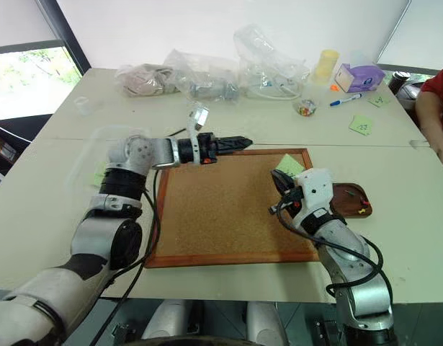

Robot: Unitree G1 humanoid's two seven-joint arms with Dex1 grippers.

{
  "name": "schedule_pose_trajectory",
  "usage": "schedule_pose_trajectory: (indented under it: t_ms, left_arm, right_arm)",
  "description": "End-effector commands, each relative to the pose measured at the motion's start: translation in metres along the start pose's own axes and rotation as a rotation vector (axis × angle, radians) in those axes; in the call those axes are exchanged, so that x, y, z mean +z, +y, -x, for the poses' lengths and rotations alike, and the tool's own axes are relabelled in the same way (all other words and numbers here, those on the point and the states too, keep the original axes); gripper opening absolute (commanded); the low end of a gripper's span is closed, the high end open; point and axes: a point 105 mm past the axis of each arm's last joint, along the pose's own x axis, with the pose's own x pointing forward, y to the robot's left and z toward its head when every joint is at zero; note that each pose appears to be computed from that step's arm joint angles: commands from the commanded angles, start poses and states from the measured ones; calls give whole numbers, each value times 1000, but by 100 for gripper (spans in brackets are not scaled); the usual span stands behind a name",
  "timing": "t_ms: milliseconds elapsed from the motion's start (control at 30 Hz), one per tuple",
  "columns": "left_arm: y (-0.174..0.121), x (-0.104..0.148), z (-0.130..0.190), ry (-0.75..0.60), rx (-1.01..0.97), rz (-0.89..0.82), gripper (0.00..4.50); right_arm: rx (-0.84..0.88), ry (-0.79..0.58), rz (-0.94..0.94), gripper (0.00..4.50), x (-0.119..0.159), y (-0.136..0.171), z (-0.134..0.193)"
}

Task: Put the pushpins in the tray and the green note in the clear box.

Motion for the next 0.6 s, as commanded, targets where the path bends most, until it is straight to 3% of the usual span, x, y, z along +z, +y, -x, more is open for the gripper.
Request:
schedule_pose_trajectory:
  t_ms: [33, 500, 600]
  left_arm:
    - [-12, 1, -11, 15, -89, 42, 444]
    - [-37, -20, -46, 110, -250, 50, 444]
    - [-34, -27, -50, 137, -231, 25, 369]
  right_arm:
    - [62, -16, 59, 0, 14, 10, 6]
    - [131, 5, 138, 0, 23, 28, 11]
    - [130, 6, 148, 0, 23, 29, 12]
